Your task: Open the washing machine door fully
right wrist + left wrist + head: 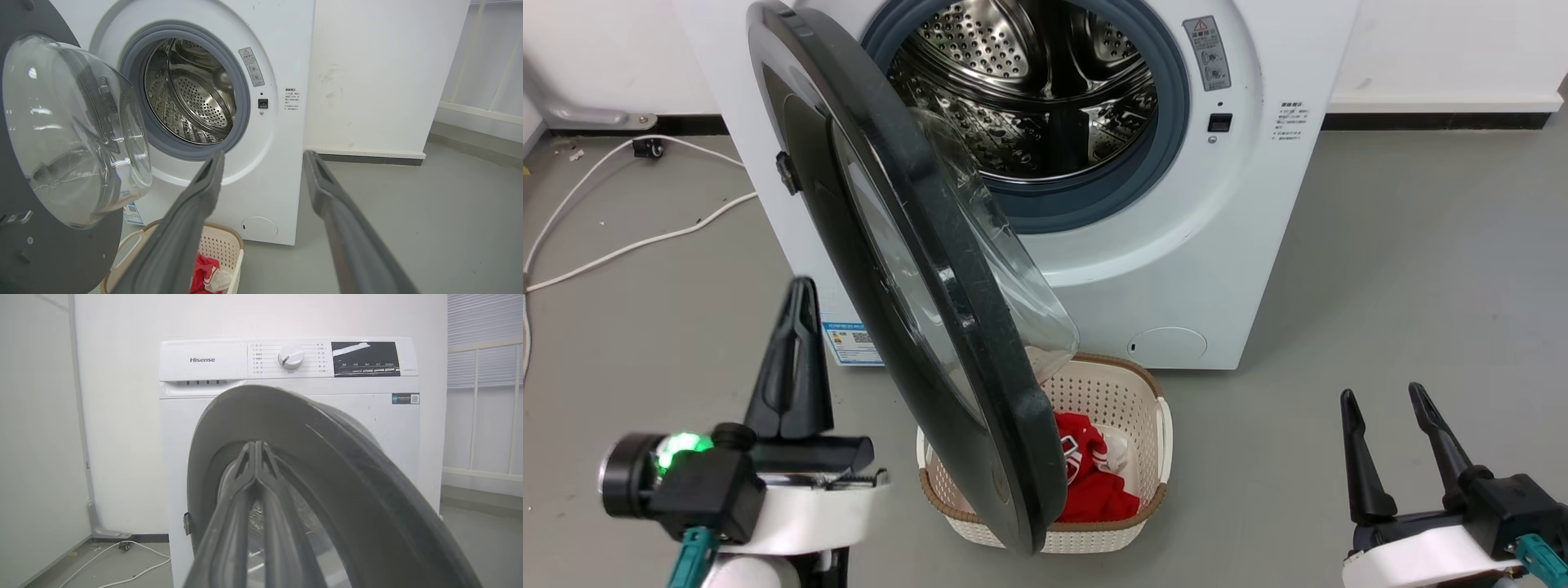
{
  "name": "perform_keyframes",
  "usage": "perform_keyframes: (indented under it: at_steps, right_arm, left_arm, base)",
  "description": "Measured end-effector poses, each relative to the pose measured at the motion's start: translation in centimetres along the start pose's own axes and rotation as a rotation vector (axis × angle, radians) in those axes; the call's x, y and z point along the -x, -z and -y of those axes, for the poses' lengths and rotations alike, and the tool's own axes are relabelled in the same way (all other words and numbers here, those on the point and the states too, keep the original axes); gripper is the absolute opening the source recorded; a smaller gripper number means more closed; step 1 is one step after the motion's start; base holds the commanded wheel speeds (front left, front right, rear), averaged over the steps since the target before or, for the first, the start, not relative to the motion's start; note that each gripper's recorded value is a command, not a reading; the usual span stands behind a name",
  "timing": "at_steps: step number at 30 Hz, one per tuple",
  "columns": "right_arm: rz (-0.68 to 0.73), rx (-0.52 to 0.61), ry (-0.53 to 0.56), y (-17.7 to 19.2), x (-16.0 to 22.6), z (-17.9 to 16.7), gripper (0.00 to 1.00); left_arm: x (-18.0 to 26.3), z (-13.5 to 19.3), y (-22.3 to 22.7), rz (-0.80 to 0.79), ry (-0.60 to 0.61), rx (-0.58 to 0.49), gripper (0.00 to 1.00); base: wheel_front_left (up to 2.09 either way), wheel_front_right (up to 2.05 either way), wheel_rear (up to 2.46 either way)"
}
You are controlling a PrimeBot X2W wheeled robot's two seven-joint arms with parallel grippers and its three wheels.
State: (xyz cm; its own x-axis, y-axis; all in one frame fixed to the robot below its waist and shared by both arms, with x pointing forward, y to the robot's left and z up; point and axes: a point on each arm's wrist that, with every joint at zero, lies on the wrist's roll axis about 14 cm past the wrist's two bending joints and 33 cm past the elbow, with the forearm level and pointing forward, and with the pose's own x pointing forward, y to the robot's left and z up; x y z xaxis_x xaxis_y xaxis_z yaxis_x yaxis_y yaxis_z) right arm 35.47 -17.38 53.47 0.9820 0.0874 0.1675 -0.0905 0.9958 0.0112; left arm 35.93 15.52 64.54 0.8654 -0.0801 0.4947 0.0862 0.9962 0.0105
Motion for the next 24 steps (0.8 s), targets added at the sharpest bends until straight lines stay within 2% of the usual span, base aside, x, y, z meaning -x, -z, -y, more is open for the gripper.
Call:
perform_keyframes:
  at_steps: [6, 13, 18, 24]
  right_arm:
    - [0.002, -0.009, 0.003, 0.0, -0.3, 0.1, 1.0]
    - [-0.004, -0.019, 0.016, 0.2, 0.0, 0.4, 1.0]
    - [-0.005, -0.026, 0.028, 0.2, 0.2, 0.7, 1.0]
    - [-0.012, -0.035, 0.032, 0.5, 0.3, 0.8, 1.0]
  left_arm:
    - [-1.9, 1.5, -7.2, 0.24, 0.047, -0.023, 0.0]
    - [-1.7, 5.7, -12.8, 0.431, 0.178, -0.003, 0.0]
    - [-0.6, 10.2, -11.6, 0.382, 0.337, 0.079, 0.0]
    - [2.8, 15.1, -4.2, 0.105, 0.505, 0.174, 0.0]
  base:
    - [0.0, 0.0, 0.0]
    - [0.0, 0.0, 0.0]
    - [0.0, 0.0, 0.0]
    - [0.0, 0.0, 0.0]
